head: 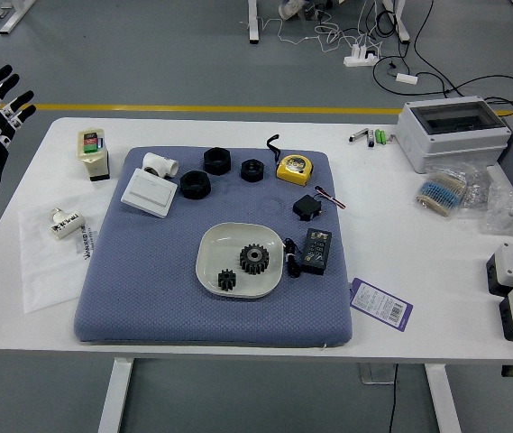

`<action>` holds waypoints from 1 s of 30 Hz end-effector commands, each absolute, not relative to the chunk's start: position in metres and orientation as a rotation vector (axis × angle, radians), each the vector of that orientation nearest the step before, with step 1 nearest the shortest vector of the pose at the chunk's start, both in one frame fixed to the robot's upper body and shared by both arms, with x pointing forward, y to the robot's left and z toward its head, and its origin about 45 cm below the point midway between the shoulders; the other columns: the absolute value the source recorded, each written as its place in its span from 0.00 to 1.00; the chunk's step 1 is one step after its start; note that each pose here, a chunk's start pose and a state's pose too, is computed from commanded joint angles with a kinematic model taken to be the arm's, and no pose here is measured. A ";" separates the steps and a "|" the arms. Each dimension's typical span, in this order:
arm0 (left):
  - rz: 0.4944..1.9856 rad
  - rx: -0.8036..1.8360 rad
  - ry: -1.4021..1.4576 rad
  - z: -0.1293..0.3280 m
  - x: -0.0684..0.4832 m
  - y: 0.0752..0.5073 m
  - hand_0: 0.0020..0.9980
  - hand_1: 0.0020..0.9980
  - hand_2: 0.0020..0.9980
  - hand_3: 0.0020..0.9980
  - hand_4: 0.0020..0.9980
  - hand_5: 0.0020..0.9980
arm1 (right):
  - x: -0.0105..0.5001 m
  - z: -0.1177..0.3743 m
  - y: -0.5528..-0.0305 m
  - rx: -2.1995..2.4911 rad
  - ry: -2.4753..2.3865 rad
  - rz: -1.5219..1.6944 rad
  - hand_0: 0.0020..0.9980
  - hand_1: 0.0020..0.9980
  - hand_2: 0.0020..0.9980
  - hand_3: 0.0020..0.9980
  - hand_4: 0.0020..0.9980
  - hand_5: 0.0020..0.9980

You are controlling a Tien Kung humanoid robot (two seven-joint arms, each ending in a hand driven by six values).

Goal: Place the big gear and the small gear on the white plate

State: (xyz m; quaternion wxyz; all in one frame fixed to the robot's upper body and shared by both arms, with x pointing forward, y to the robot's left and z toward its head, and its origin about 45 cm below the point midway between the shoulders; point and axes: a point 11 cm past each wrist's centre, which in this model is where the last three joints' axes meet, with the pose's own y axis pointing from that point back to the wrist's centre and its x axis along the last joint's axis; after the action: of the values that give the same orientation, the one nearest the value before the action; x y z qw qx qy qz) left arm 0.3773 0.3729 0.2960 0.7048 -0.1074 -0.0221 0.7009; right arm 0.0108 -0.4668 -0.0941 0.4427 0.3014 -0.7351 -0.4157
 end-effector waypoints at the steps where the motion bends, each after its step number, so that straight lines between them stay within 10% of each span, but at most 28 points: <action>1: 1.561 -0.236 -0.048 0.295 0.377 0.373 0.90 0.89 1.00 0.93 1.00 1.00 | 0.009 -0.094 -0.467 0.746 -1.820 -1.032 0.62 0.64 0.74 0.54 0.74 0.70; 30: 1.593 -0.230 -0.050 0.292 0.376 0.380 0.90 0.88 1.00 0.93 1.00 1.00 | 0.006 -0.095 -0.466 0.741 -1.817 -1.038 0.62 0.64 0.74 0.54 0.74 0.70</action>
State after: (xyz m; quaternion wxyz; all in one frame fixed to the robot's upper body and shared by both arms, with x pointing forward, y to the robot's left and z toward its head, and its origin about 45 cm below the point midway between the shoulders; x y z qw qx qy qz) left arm 0.3755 0.3804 0.2920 0.6932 -0.1028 -0.0226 0.7130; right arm 0.0057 -0.4656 -0.0948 0.4448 0.2989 -0.7330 -0.4190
